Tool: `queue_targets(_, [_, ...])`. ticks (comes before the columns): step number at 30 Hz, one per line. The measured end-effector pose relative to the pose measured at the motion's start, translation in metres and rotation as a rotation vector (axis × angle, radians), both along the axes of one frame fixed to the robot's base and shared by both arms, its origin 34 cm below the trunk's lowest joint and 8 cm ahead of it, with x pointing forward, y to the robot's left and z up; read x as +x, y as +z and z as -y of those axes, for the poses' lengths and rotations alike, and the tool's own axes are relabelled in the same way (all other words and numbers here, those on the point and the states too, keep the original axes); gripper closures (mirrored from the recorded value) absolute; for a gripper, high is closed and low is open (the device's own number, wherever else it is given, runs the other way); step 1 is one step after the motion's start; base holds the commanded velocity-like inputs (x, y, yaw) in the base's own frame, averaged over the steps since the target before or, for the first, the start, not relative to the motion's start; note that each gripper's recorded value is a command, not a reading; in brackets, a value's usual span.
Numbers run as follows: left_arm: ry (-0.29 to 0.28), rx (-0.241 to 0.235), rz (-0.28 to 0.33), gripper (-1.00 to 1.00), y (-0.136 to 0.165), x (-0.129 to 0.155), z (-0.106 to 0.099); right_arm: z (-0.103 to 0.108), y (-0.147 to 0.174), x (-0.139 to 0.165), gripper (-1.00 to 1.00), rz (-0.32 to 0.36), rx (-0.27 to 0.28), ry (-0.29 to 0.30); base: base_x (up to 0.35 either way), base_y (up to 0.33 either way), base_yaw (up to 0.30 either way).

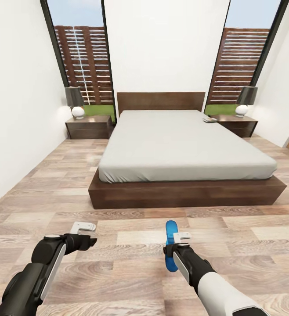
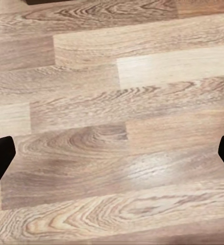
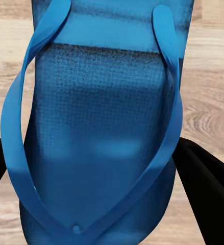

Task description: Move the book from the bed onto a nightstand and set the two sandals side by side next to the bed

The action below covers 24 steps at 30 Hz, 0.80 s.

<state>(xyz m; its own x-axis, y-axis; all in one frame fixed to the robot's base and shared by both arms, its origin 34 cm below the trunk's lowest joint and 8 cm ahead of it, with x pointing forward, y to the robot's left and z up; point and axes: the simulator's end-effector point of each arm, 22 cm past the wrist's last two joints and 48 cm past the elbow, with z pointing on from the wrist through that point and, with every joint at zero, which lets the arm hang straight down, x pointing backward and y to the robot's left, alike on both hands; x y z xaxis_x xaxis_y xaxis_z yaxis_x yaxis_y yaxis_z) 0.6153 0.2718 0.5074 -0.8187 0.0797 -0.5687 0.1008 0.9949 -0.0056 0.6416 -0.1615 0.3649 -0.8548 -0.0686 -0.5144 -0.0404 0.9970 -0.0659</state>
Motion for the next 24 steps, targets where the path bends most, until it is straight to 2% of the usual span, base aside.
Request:
queue_targets(16, [0.001, 0.0, -0.001, -1.0, 0.03, 0.008, 0.0, 0.001, 0.035, 0.008, 1.0, 0.001, -0.001, -0.001, 0.0, 0.0, 0.0])
queue_targets(24, [0.017, 0.019, 0.002, -1.0, 0.047, 0.012, -0.006, 0.0, 0.055, 0.017, 1.0, 0.034, 0.005, -0.005, 0.0, 0.0, 0.0])
